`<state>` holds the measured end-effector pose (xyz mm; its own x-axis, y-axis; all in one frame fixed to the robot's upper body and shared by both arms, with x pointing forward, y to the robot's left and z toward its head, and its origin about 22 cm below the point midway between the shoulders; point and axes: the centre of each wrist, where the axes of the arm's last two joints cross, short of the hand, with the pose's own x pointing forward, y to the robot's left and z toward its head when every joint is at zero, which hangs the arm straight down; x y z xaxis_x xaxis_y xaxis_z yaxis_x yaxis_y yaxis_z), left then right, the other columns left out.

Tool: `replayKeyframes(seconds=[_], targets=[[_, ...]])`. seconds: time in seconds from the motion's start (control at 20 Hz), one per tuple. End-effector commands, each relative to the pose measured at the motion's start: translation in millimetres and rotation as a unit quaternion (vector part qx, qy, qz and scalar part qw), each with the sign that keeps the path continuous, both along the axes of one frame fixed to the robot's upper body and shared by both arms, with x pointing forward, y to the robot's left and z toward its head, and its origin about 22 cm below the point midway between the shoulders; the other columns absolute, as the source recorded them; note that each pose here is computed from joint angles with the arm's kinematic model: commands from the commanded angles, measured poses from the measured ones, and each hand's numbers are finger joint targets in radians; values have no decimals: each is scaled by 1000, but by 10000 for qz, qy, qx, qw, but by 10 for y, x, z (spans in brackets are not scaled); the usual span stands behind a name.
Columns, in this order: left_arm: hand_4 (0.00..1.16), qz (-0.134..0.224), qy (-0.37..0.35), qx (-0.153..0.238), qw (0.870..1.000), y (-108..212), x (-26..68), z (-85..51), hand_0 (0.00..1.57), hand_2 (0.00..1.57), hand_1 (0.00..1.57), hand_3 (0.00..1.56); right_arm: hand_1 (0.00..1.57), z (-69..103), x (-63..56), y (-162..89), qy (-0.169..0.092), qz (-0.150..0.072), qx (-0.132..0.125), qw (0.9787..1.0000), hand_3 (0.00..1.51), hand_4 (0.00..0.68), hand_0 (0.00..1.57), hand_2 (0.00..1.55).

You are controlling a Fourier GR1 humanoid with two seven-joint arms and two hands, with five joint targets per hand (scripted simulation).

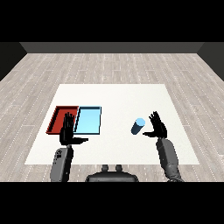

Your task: Pick the blue can and put it in the blue box

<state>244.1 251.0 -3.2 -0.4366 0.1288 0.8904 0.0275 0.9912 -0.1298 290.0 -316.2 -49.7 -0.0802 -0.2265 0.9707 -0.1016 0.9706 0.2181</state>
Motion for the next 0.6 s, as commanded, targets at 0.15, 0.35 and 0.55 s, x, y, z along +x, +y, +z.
replayKeyframes(seconds=[0.15,0.35,0.55], targets=[[0,131,-101,38,9999,53,-138,-50,0,0,0,0,0,-20,42,134,40,198,43,9998,0,0,0,0],[0,44,-39,45,10000,-23,157,84,0,0,0,0,0,-143,69,248,78,169,150,9997,0,0,0,0],[0,73,-23,99,9999,15,-184,-44,0,0,0,0,0,-310,19,353,226,198,74,9995,0,0,0,0]])
